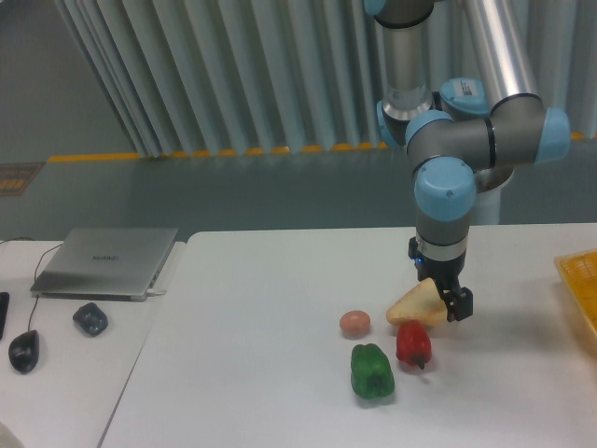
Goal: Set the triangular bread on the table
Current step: 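Lower the bread onto the table beside the red pepper and release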
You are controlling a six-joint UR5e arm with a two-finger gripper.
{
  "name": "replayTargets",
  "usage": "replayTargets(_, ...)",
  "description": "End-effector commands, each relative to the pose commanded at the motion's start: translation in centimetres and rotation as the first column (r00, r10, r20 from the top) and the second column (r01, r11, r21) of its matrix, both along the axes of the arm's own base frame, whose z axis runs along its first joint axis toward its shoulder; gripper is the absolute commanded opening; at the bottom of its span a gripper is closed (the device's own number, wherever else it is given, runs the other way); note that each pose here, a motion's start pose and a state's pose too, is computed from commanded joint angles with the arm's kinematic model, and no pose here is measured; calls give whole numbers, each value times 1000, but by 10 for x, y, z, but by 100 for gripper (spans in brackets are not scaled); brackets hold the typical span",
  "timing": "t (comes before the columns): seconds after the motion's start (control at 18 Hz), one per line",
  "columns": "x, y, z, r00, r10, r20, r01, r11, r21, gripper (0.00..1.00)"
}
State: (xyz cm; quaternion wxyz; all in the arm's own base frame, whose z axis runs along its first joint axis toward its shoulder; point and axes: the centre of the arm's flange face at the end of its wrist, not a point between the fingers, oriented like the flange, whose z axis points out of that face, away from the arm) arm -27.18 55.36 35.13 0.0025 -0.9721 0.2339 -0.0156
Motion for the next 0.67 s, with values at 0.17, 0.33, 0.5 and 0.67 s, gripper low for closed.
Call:
replayTargets(0.17, -7, 13, 5, 993, -11, -116, 18, 998, 56, 100)
replayTargets(0.33, -19, 22, -2, 984, -44, -172, 55, 996, 64, 100)
replayTargets(0.5, -20, 24, 5, 982, -43, -184, 58, 995, 77, 100)
replayTargets(0.67, -20, 22, 4, 983, -40, -182, 55, 996, 75, 100)
